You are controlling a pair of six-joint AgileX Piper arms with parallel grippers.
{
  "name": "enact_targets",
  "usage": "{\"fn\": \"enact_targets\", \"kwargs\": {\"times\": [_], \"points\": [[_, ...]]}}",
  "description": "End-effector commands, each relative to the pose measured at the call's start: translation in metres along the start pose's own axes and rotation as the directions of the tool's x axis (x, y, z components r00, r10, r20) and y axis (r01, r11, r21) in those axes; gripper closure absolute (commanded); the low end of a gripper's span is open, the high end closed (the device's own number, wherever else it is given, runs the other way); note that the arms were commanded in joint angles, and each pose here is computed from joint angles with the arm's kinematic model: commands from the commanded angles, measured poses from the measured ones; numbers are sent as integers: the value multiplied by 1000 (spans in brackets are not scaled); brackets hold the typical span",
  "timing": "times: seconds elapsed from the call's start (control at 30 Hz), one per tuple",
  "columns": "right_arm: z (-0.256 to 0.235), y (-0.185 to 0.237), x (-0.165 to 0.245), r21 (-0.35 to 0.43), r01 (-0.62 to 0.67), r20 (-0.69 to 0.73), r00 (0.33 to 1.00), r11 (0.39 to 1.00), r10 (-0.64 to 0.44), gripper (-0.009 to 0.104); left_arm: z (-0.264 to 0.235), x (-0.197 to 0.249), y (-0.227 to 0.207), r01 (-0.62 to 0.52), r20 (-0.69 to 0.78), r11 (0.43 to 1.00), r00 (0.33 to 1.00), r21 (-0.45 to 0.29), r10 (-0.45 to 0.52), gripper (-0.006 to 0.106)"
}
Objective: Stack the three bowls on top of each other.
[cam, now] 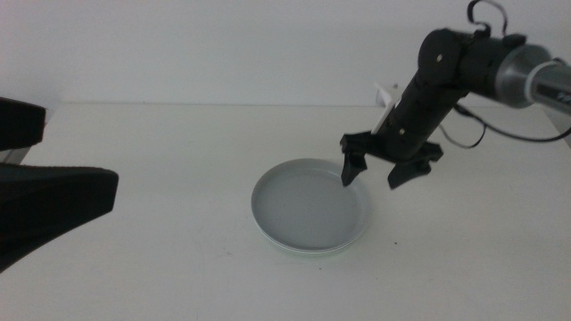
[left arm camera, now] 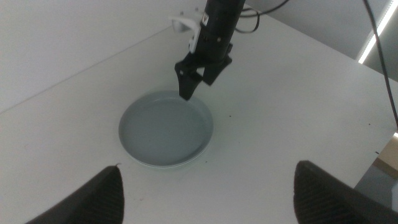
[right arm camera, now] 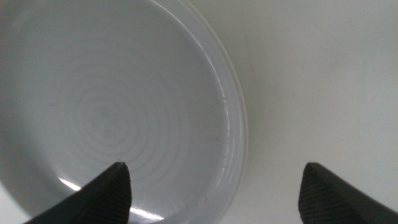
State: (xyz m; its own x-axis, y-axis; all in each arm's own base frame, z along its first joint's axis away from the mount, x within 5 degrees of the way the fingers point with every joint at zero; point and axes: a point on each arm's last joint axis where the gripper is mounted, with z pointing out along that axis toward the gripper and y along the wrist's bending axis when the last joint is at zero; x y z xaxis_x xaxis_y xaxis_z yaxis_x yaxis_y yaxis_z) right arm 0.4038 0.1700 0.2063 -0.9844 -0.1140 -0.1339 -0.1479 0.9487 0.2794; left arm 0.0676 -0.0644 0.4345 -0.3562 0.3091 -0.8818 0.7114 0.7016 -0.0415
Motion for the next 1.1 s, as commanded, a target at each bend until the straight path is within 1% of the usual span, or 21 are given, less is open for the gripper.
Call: {"fn": "enact_targets", "kwargs": {"times": [0.0,0.07,0.17,0.27,0.33,0.4,0.47,0.5,0.53,0.6,0.63,0.73,0.83,0.9,0.97,1.07], "points": [[-35,4,1,16,52,85,995,999,-53,2,-1,-1,0,3,17,1000,1000,-7,-3,7],[-62,6,4,22,68,144,987,997,-70,2,-1,-1,0,3,17,1000,1000,-7,-3,7],[-113,5,14,53,90,257,961,995,-100,2,-1,-1,0,3,17,1000,1000,-7,-3,7],[-169,0,34,82,89,360,926,993,-113,2,-1,-1,0,3,17,1000,1000,-7,-3,7],[-206,-5,54,110,77,412,904,991,-116,2,-1,-1,0,3,17,1000,1000,-7,-3,7],[-238,-11,77,159,68,453,881,985,-133,2,-1,-1,0,3,17,1000,1000,-7,-3,7],[-260,-17,100,205,49,492,858,977,-146,2,-1,-1,0,3,17,1000,1000,-7,-3,7],[-270,-18,115,215,41,519,842,976,-150,2,-1,-1,0,3,17,1000,1000,-7,-3,7],[-278,-19,129,225,34,547,823,974,-155,2,-1,-1,0,3,17,1000,1000,-7,-3,7],[-287,-19,155,215,21,604,783,976,-150,2,-1,-1,0,3,17,1000,1000,-7,-3,7],[-292,-19,169,200,19,640,755,980,-145,2,-1,-1,0,3,17,1000,1000,-7,-3,7],[-301,-20,205,189,30,744,648,982,-163,2,-1,-1,0,3,17,1000,1000,-7,-3,7],[-301,-25,224,218,27,797,572,975,-194,2,-1,-1,0,3,17,1000,1000,-7,-3,7],[-298,-29,230,253,16,804,553,967,-219,2,-1,-1,0,3,17,1000,1000,-7,-3,7],[-296,-33,231,277,-1,800,555,961,-230,2,-1,-1,0,3,17,1000,1000,-7,-3,7],[-294,-35,228,281,-17,791,570,959,-222,2,-1,-1,0,3,17,1000,1000,-7,-3,7]]}}
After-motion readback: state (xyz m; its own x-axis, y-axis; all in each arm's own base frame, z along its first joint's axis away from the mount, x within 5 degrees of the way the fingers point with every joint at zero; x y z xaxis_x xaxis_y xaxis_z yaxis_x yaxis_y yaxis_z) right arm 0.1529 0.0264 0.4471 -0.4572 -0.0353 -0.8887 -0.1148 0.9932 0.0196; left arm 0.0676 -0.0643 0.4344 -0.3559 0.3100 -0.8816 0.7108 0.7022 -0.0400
